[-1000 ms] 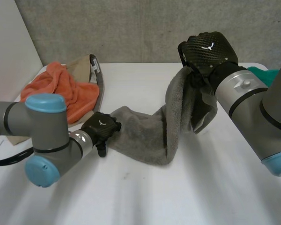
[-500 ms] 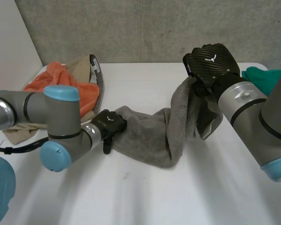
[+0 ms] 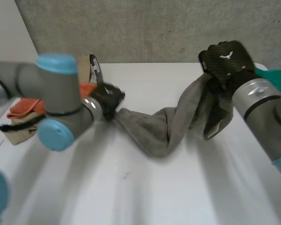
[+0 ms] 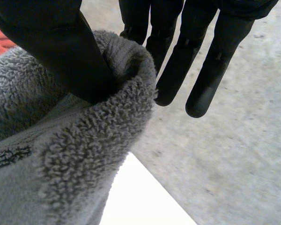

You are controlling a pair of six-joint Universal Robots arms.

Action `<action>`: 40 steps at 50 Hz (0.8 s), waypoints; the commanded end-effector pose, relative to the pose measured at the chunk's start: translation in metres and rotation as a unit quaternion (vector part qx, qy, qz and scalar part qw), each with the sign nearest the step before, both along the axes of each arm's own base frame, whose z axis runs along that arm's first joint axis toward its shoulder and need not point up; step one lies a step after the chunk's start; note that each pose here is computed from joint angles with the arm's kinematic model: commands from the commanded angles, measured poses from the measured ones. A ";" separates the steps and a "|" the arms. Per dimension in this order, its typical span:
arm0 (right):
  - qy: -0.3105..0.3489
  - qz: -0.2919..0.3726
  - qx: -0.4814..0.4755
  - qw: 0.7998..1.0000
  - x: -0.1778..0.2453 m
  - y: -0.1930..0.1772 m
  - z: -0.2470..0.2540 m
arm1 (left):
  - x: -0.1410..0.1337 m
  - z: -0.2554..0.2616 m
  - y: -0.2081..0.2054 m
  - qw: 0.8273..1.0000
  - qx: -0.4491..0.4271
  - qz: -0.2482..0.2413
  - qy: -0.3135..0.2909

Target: Fold the laundry.

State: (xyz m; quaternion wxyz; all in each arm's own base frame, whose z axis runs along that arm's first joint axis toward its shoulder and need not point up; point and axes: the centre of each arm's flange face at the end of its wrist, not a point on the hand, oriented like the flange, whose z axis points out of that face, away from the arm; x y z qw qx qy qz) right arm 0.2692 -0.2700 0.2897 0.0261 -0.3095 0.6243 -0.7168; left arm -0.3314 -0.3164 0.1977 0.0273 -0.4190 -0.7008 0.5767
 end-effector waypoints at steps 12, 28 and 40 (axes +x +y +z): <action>0.157 0.018 0.054 0.986 -0.056 -0.013 0.025 | 0.078 0.147 0.094 0.992 -0.101 0.002 0.076; 0.204 0.009 0.147 0.968 0.017 -0.130 -0.114 | 0.054 0.052 0.045 0.999 -0.019 0.035 0.011; 0.102 -0.122 0.012 0.987 0.015 -0.165 -0.095 | 0.033 0.045 0.015 0.997 -0.030 0.068 0.008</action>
